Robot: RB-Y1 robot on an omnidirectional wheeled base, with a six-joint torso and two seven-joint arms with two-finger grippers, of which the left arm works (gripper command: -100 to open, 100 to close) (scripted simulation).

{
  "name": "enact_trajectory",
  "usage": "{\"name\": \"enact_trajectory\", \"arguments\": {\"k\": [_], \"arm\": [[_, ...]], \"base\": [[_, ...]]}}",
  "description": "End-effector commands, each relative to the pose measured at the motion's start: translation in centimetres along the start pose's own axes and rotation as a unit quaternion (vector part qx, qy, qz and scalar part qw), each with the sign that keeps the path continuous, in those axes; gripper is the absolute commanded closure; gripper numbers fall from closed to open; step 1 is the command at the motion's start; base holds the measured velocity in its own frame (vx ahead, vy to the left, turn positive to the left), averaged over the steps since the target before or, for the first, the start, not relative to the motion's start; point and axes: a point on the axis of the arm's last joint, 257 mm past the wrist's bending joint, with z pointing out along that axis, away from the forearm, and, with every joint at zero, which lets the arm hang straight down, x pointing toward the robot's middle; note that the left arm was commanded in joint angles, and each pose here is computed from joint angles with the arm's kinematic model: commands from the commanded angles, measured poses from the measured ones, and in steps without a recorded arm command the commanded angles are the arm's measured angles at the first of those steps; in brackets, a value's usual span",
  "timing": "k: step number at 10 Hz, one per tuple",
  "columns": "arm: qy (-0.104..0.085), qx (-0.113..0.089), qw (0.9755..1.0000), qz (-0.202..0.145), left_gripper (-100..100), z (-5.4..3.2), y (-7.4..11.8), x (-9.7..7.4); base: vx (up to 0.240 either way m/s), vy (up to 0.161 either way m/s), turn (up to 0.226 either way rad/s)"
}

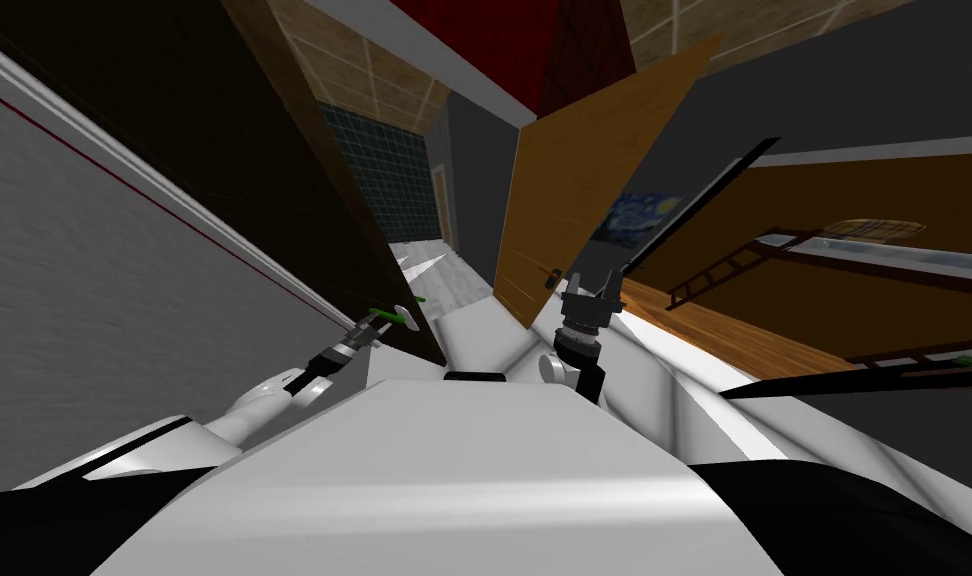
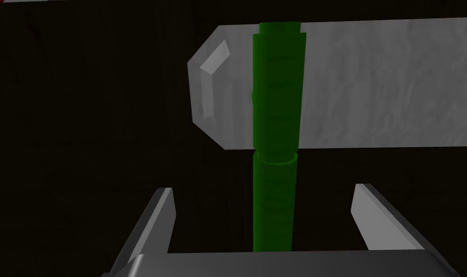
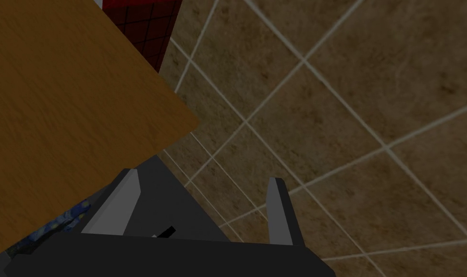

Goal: Pull the door open

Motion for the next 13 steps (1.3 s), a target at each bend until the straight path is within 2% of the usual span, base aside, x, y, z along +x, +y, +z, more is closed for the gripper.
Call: {"name": "enact_trajectory", "arguments": {"k": [1, 2, 7, 8, 13], "arm": [[0.000, 0.000, 1.0000, 0.000, -100, 0.00, 0.0, 0.0], [0.000, 0.000, 1.0000, 0.000, 100, 0.00, 0.0, 0.0], [0.000, 0.000, 1.0000, 0.000, 100, 0.00, 0.0, 0.0], [0.013, 0.001, 0.9999, 0.002, 100, -0.55, 0.0, 0.7], [0.044, 0.006, 0.9990, 0.002, 100, -1.83, -0.1, 2.4]], "base": [[0.117, -0.008, -0.024], [-0.010, -0.001, 0.019], [-0.022, 0.005, 0.001], [0.012, 0.001, 0.011], [0.021, 0.006, 0.010]]}}
